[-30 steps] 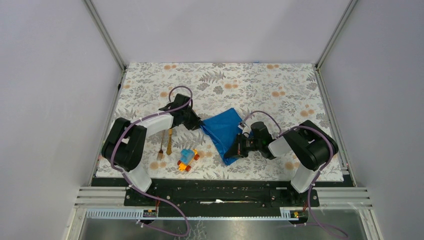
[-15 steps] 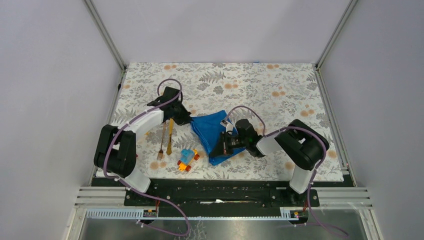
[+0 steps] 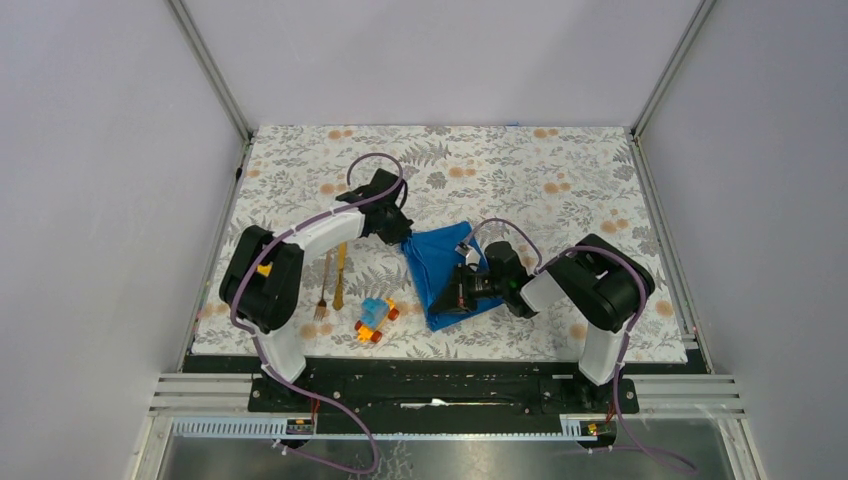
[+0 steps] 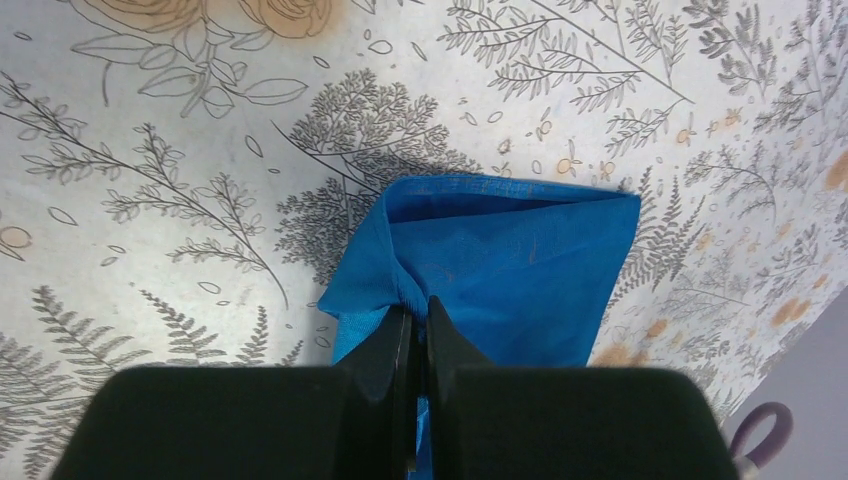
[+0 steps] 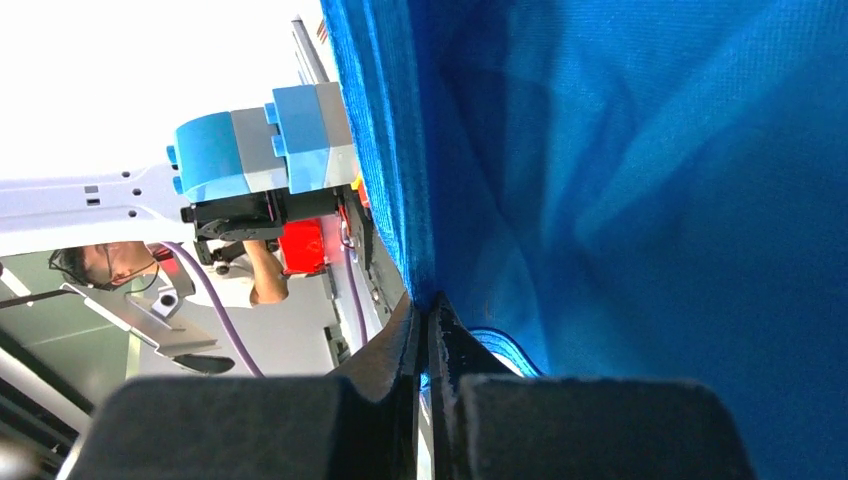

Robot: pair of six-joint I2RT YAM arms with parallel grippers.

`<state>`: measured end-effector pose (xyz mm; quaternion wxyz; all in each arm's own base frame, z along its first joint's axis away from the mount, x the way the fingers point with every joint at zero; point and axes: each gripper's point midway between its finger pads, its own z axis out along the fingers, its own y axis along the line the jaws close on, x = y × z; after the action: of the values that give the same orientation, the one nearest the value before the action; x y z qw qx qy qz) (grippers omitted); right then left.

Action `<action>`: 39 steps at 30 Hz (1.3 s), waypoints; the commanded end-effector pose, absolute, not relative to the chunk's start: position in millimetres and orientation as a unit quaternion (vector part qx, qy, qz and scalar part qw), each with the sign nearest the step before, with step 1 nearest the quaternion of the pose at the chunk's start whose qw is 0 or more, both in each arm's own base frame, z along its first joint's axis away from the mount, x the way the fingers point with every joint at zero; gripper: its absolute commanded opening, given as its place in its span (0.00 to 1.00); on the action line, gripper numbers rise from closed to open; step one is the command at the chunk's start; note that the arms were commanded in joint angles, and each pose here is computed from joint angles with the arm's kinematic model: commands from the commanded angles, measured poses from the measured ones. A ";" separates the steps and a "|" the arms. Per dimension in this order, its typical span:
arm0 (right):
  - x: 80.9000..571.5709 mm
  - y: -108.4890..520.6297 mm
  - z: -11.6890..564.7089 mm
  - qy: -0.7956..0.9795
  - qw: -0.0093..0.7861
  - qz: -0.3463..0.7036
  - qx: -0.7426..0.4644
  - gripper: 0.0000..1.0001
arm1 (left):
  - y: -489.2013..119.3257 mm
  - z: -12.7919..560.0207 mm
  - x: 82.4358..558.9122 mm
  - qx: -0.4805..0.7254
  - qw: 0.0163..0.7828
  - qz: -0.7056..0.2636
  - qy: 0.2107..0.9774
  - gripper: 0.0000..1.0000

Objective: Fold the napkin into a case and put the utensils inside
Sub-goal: Fold the lower triangle-folded napkin at the center of the board.

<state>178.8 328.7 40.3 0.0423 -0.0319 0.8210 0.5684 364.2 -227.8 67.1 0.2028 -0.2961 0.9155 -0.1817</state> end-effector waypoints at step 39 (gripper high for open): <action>174.0 326.2 32.0 0.830 0.028 0.553 -0.067 0.00 | -284.7 113.4 411.0 -0.239 0.284 -0.263 0.891 0.00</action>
<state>181.9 331.6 33.2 0.0287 -0.0251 0.8164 0.5762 379.7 -269.7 63.1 0.2148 -0.2549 0.9231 -0.1917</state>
